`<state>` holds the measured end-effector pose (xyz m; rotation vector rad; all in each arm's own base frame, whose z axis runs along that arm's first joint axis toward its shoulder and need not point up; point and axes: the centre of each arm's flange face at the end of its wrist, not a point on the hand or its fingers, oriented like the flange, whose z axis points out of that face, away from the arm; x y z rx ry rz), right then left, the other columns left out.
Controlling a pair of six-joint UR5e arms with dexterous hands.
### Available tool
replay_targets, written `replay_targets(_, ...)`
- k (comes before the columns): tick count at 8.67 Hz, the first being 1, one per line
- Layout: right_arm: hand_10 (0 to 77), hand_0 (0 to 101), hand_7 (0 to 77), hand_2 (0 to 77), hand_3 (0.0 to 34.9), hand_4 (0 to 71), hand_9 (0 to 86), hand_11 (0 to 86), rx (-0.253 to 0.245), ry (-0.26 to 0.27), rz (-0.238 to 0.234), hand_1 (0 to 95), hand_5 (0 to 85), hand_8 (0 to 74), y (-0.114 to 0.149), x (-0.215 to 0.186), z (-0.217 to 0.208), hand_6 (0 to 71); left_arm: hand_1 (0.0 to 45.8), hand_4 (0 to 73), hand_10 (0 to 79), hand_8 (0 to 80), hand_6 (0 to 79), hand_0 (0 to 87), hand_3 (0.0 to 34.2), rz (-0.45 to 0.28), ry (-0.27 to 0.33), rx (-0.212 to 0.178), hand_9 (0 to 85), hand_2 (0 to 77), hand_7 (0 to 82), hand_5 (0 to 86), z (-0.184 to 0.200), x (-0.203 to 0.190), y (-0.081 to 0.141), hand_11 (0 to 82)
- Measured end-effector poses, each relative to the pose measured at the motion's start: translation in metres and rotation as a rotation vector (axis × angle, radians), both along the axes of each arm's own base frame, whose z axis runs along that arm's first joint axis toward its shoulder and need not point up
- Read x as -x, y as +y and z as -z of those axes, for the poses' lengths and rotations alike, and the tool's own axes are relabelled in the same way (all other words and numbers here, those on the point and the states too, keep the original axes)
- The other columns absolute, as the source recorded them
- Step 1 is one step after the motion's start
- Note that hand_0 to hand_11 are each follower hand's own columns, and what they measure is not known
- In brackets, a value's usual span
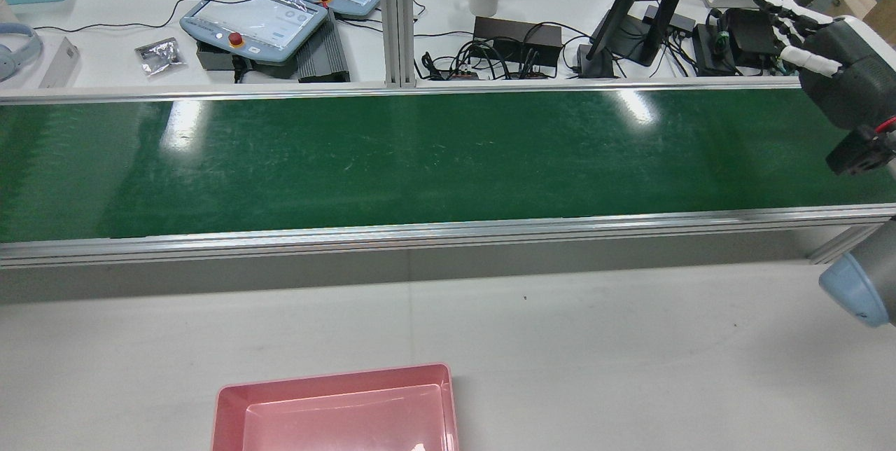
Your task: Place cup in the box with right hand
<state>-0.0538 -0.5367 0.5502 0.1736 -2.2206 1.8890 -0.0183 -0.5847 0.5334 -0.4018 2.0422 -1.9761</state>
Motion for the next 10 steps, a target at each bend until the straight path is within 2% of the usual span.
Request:
replay_targets(1, 0.5, 40, 1.6, 8.2, 0.6, 0.5, 3.3, 1.1, 0.004, -0.001, -0.001, 7.1, 1.6, 1.1, 0.0004, -0.0005, -0.0005, 0.5, 0.5, 0.0, 0.0, 0.0, 0.0, 0.0, 0.0, 0.000, 0.000, 0.000, 0.0, 0.5, 0.0, 0.0, 0.0002, 0.0000, -0.0001, 0.0)
replay_targets(2, 0.5, 38, 15.8, 9.3, 0.0, 0.0, 3.3, 1.1, 0.007, -0.001, -0.001, 8.7, 1.1, 0.5, 0.0008, -0.0009, -0.0012, 3.8, 0.5, 0.0, 0.0, 0.0, 0.0, 0.0, 0.0, 0.000, 0.000, -0.001, 0.0, 0.5, 0.0, 0.0, 0.0004, 0.0000, -0.0002, 0.0)
replay_targets(3, 0.5, 38, 15.8, 9.3, 0.0, 0.0, 3.3, 1.1, 0.009, -0.002, -0.002, 8.7, 1.1, 0.5, 0.0009, -0.0010, -0.0017, 3.8, 0.5, 0.0, 0.0, 0.0, 0.0, 0.0, 0.0, 0.000, 0.000, -0.002, 0.0, 0.5, 0.0, 0.0, 0.0009, 0.0000, -0.0002, 0.0)
replay_targets(4, 0.5, 36, 24.0, 10.4, 0.0, 0.0, 3.8, 1.1, 0.010, -0.001, -0.001, 8.7, 1.1, 0.5, 0.0009, -0.0009, -0.0019, 5.4, 0.5, 0.0, 0.0, 0.0, 0.0, 0.0, 0.0, 0.000, 0.000, -0.002, 0.0, 0.5, 0.0, 0.0, 0.0009, 0.0000, -0.0002, 0.0)
replay_targets(5, 0.5, 31, 38.7, 11.4, 0.2, 0.0, 6.0, 1.1, 0.011, 0.001, -0.001, 9.3, 1.1, 0.5, 0.0009, -0.0002, -0.0029, 7.6, 0.5, 0.0, 0.0, 0.0, 0.0, 0.0, 0.0, 0.000, 0.000, -0.002, 0.0, 0.5, 0.0, 0.0, 0.0009, 0.0000, -0.0003, 0.0)
replay_targets(7, 0.5, 33, 37.1, 8.7, 0.0, 0.0, 6.0, 1.1, 0.013, 0.005, 0.002, 6.5, 1.1, 0.5, 0.0007, 0.0014, -0.0042, 7.6, 0.5, 0.0, 0.0, 0.0, 0.0, 0.0, 0.0, 0.000, 0.000, -0.002, 0.0, 0.5, 0.0, 0.0, 0.0009, 0.0000, -0.0001, 0.0)
replay_targets(8, 0.5, 34, 30.0, 8.2, 0.0, 0.0, 7.1, 1.1, 0.013, 0.006, 0.002, 5.4, 1.1, 0.5, 0.0003, 0.0020, -0.0042, 6.5, 0.5, 0.0, 0.0, 0.0, 0.0, 0.0, 0.0, 0.000, 0.000, -0.002, 0.0, 0.5, 0.0, 0.0, 0.0010, 0.0000, -0.0001, 0.0)
replay_targets(9, 0.5, 34, 30.0, 8.2, 0.0, 0.0, 7.1, 1.1, 0.012, 0.006, 0.003, 5.4, 1.1, 0.5, 0.0001, 0.0027, -0.0041, 6.5, 0.5, 0.0, 0.0, 0.0, 0.0, 0.0, 0.0, 0.000, 0.000, -0.002, 0.0, 0.5, 0.0, 0.0, 0.0010, 0.0000, -0.0001, 0.0)
replay_targets(10, 0.5, 34, 31.6, 8.2, 0.0, 0.0, 7.1, 1.1, 0.011, 0.006, 0.005, 9.8, 1.1, 0.5, 0.0000, 0.0036, -0.0035, 6.5, 0.5, 0.0, 0.0, 0.0, 0.0, 0.0, 0.0, 0.000, 0.000, -0.002, 0.0, 0.5, 0.0, 0.0, 0.0011, -0.0001, -0.0002, 0.0)
